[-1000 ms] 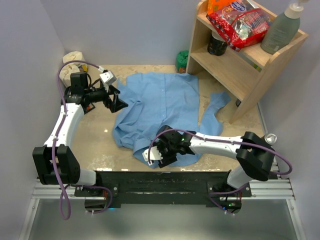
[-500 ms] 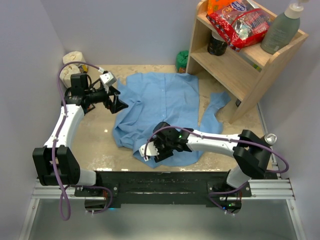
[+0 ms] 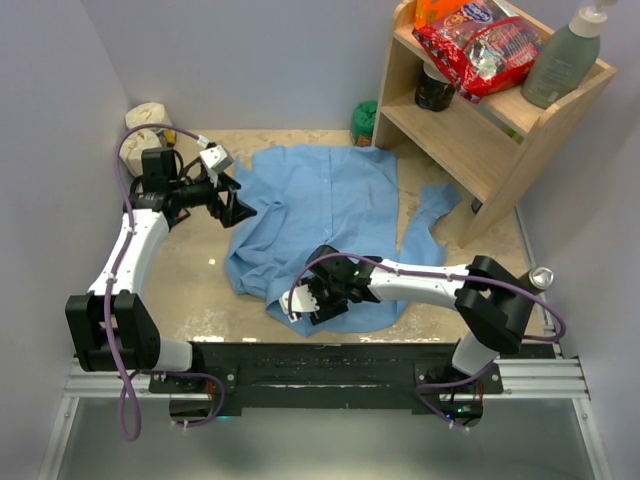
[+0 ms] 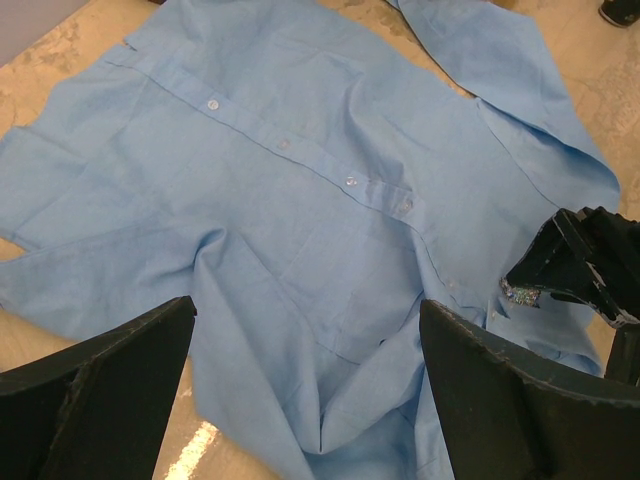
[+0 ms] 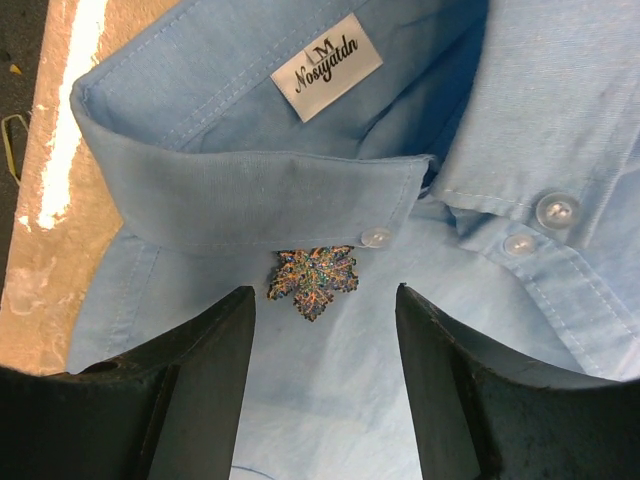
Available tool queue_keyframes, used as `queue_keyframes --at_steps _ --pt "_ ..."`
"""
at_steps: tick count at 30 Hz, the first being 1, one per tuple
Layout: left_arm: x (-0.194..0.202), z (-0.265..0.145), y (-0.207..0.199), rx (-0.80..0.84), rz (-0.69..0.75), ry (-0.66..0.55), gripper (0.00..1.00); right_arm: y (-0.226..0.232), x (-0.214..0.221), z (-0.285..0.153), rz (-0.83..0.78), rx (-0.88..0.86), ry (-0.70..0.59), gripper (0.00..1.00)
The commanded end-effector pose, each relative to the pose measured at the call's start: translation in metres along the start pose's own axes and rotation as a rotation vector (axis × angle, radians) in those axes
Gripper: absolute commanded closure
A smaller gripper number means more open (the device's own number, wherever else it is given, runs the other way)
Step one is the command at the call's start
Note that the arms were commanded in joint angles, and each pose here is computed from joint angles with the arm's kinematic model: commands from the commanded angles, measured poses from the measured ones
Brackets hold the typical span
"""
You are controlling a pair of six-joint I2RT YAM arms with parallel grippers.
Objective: Remove the brooch from the garment
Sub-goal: Remove the brooch from the clothes.
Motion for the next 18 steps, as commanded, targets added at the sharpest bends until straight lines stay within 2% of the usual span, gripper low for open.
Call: queue_keyframes --at_steps 1,12,18 --pt "-0.009 -0.002 -0.007 0.015 0.027 -0.035 0.00 -0.001 0.003 0.006 -0.005 0.024 0.022 0.38" --pt "-0.007 -0.002 -0.007 0.014 0.026 -0.034 0.01 0.003 0.007 0.018 0.006 -0.013 0.031 0.37" --pt "-0.005 -0.001 -0.007 0.012 0.023 -0.030 0.00 0.004 0.006 0.025 0.016 -0.066 0.042 0.43"
Point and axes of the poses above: each gripper's point midway between its finger pads, its own z axis out along the fingers, its own y axis along the line the jaws close on, x = y × z, the point moved 9 cm from there along -z, back along the fingers, and after that the axes turned 5 degrees about -z, right-handed, at the moved point
